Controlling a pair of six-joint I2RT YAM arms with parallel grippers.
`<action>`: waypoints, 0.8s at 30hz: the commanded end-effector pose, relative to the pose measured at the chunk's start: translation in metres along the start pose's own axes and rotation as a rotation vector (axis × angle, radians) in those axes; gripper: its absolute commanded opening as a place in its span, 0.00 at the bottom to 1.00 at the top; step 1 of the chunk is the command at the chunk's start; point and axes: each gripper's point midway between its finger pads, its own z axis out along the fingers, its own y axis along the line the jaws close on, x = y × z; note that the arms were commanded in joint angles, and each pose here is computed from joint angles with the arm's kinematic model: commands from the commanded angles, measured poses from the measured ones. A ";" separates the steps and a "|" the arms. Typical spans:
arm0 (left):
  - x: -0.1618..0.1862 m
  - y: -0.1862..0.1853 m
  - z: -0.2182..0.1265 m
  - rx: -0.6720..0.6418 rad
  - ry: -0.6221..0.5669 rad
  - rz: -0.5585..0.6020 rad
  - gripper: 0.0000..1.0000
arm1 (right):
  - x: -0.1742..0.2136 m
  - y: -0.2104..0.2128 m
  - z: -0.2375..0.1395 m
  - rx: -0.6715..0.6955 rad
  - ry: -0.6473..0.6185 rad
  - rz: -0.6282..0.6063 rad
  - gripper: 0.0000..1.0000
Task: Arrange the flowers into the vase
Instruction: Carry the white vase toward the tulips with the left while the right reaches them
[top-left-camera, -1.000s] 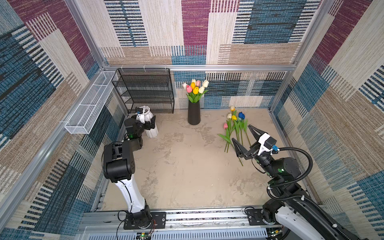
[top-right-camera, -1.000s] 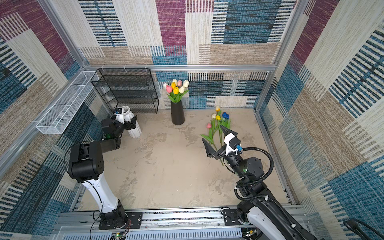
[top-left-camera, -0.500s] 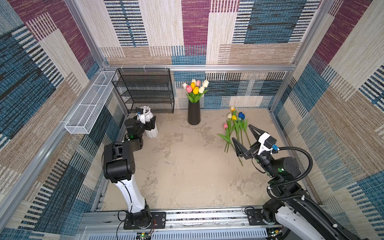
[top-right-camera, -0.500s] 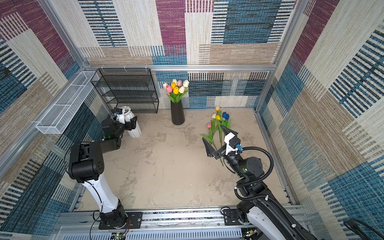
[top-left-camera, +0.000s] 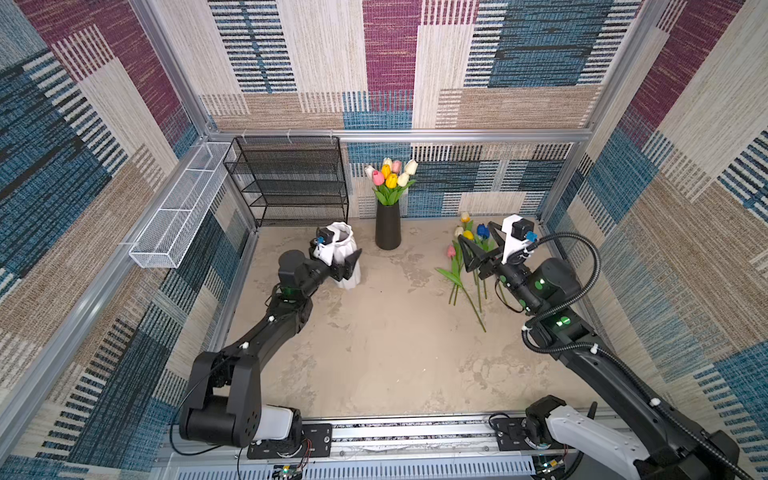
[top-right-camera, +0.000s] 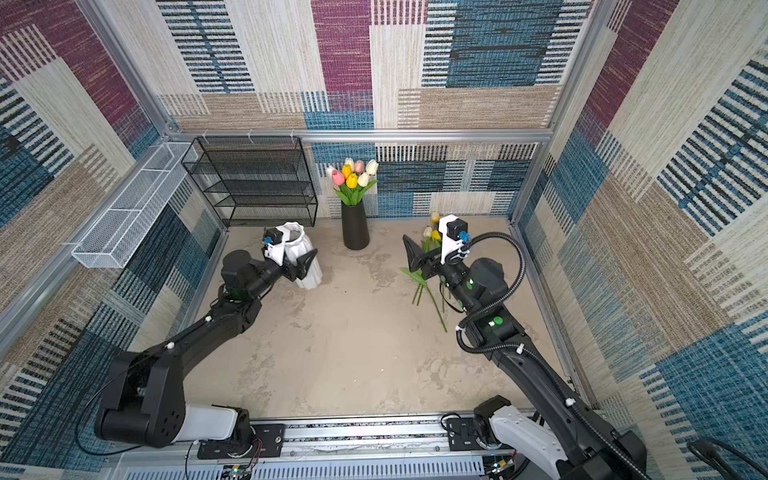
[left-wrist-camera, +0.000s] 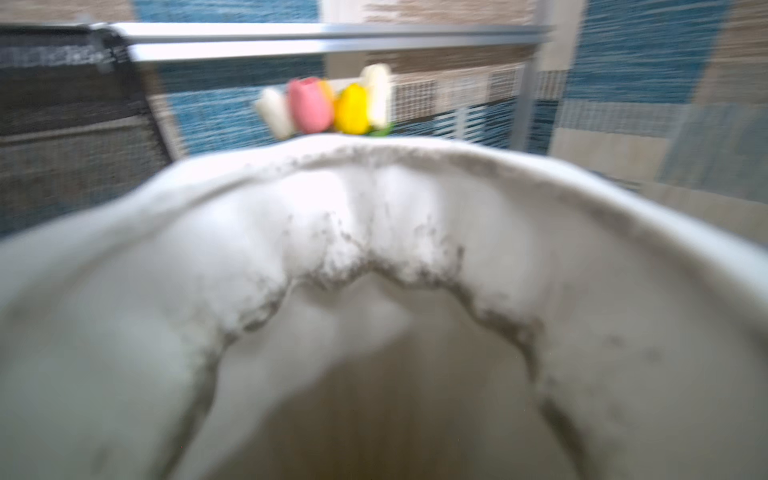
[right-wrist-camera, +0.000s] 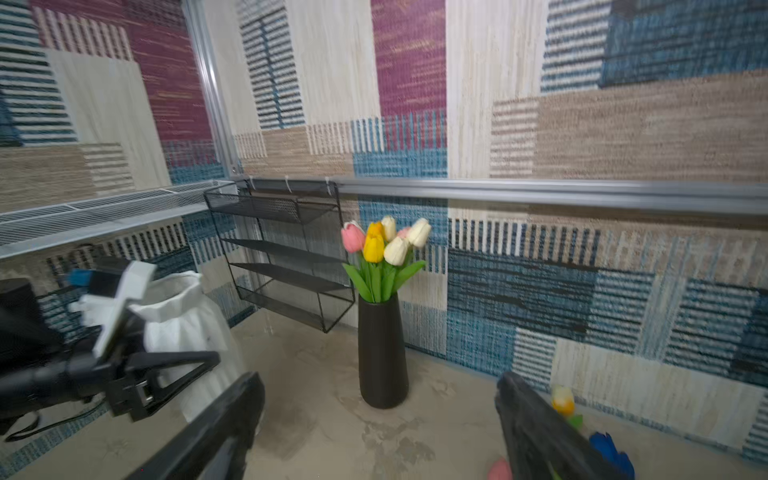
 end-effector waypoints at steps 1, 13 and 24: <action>-0.017 -0.052 -0.003 0.098 -0.044 0.005 0.30 | 0.026 -0.030 0.012 0.023 0.147 0.172 0.87; 0.014 -0.198 0.037 0.325 -0.028 -0.002 0.27 | 0.084 -0.099 0.025 0.174 0.419 0.242 0.54; 0.028 -0.202 0.048 0.301 -0.053 0.025 0.28 | 0.136 -0.097 0.021 0.140 0.606 0.237 0.45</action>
